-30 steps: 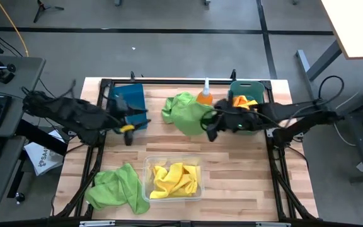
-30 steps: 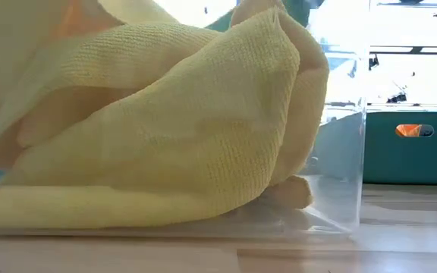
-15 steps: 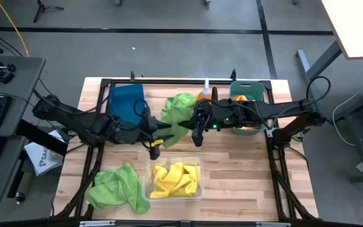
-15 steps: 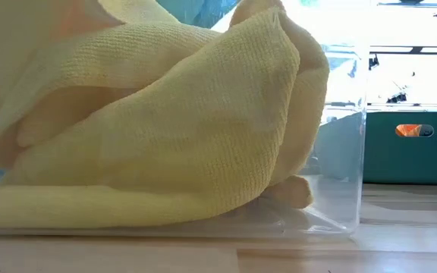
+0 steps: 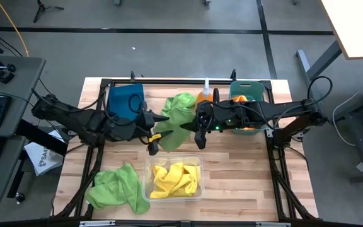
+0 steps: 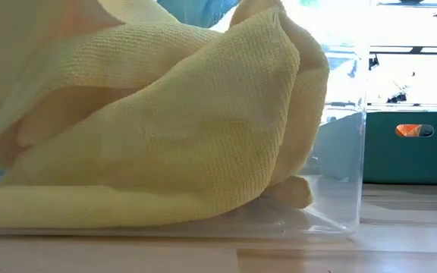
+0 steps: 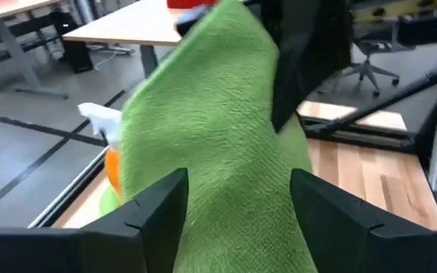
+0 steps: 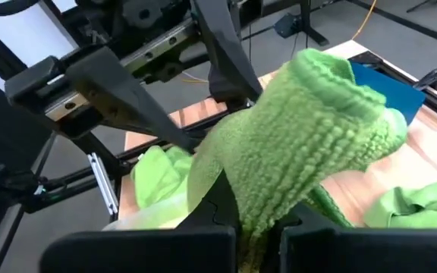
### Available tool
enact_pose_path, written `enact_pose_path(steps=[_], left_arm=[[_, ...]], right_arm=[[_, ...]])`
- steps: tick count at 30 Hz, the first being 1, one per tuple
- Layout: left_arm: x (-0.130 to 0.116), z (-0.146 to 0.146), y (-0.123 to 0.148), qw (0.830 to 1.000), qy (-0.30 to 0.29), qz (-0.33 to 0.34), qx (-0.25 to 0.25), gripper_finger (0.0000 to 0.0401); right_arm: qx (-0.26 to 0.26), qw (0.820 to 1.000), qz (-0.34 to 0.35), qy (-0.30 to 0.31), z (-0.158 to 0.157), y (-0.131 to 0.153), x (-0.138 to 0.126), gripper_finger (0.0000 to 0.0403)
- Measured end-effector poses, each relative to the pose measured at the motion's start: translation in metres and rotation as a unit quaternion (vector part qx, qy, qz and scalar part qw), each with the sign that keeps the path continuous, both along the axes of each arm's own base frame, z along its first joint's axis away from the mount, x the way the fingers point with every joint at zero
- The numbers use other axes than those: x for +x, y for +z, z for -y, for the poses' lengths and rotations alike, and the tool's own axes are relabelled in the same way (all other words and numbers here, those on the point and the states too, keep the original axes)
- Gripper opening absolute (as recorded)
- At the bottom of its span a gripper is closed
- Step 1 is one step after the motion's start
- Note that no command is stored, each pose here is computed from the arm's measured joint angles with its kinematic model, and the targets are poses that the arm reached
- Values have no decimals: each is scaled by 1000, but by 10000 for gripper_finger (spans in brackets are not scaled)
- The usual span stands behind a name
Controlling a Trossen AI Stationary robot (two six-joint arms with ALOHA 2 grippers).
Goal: Sort microfiber towel by color & place in baskets
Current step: Put the bottom right green microfiber cloth into the blue bin
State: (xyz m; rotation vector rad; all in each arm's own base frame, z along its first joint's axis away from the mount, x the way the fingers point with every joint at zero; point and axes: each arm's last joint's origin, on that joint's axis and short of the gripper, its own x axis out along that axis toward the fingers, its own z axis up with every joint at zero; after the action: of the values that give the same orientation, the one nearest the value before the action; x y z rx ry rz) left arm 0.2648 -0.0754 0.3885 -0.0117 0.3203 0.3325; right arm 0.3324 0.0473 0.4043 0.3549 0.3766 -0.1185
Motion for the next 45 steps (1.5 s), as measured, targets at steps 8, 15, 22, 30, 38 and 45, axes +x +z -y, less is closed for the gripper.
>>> enact_pose_path(steps=[8, 15, 22, 30, 38, 45], left_arm=[[3, -10, -2, 1000, 0, -9, -17, 256], [12, -19, -1, 996, -54, 4, -76, 262], [24, -18, 0, 992, -86, 33, -82, 241], [20, -21, -3, 991, -68, 16, -115, 19], [-45, -43, -14, 979, 135, -119, -91, 4], [-126, -69, -33, 910, 392, -76, -111, 1]], right_arm=[[-13, 999, 35, 34, -2, 6, 3, 0], [-31, 995, 68, 72, -4, 13, 4, 0], [-37, 993, 70, 82, -5, 13, 4, 3], [-46, 992, 70, 92, -5, 13, 4, 85], [-87, 993, 46, 61, 2, 23, -19, 233], [-80, 996, -24, -36, 12, 25, -51, 281]])
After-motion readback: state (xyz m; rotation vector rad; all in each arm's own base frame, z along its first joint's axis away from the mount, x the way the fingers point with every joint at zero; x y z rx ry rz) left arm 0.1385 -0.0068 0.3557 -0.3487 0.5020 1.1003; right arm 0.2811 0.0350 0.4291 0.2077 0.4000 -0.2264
